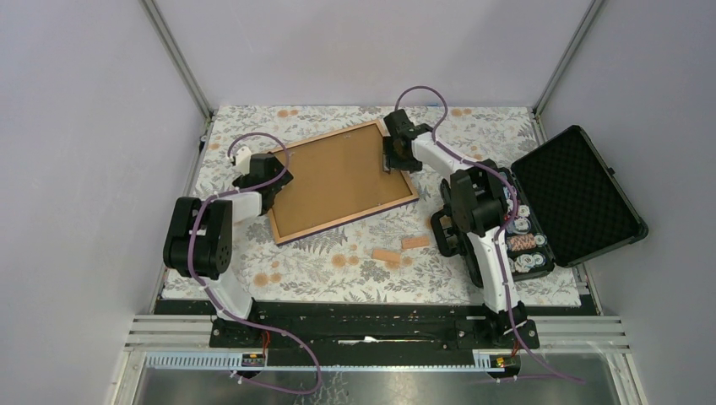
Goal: Put the photo into the frame
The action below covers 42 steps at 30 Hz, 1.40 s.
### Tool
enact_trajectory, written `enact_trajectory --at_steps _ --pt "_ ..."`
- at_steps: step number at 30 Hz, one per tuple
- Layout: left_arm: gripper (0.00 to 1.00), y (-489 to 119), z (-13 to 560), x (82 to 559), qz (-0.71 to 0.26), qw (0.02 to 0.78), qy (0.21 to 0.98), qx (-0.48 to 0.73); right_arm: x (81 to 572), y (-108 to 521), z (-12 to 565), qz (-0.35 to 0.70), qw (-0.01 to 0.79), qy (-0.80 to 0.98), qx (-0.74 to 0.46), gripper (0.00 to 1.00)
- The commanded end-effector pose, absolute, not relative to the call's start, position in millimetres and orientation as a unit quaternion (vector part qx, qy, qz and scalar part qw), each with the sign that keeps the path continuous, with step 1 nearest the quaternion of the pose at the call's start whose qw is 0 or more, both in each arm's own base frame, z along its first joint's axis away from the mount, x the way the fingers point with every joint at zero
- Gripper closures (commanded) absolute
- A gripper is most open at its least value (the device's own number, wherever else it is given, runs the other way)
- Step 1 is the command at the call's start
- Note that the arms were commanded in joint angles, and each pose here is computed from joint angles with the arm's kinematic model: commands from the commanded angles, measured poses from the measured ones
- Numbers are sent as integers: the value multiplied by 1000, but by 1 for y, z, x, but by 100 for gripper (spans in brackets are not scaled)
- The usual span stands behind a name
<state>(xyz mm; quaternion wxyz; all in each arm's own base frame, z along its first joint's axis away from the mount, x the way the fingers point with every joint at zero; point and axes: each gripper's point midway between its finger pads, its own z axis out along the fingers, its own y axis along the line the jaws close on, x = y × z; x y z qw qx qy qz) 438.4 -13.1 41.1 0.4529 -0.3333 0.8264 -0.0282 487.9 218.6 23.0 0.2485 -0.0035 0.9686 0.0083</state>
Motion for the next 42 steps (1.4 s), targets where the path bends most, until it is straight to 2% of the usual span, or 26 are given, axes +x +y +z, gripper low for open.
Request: enact_trajectory --at_steps 1,4,8,13,17,20,24,27,31,35,38,42 --pt "1 -19 90 441 -64 489 799 -344 494 228 60 39 292 956 -18 24" --pt "1 -15 100 430 -38 460 808 -367 497 227 56 37 302 952 -21 14" --pt "1 -21 96 392 26 386 825 -411 503 225 43 23 303 953 -21 7" --pt "1 -89 84 322 -16 305 850 -428 511 226 41 17 308 951 -22 2" --pt "2 -159 80 268 -72 306 857 -409 530 233 45 24 325 945 -37 0" --pt "1 -190 67 244 -75 312 865 -386 544 234 43 19 330 943 -40 2" --pt "1 -210 47 236 -54 306 878 -363 557 245 34 55 332 941 -46 11" --pt "1 -218 40 242 -52 313 882 -348 560 250 29 72 324 942 -52 34" --pt "2 -218 38 256 -58 345 875 -336 561 245 27 59 326 942 -50 47" --pt "1 -202 33 273 -42 347 877 -331 555 241 21 52 313 947 -47 65" --pt "2 -190 25 286 -51 329 882 -334 547 245 22 67 302 950 -47 73" --pt "1 -173 21 301 -42 326 884 -333 540 252 27 90 288 951 -68 76"
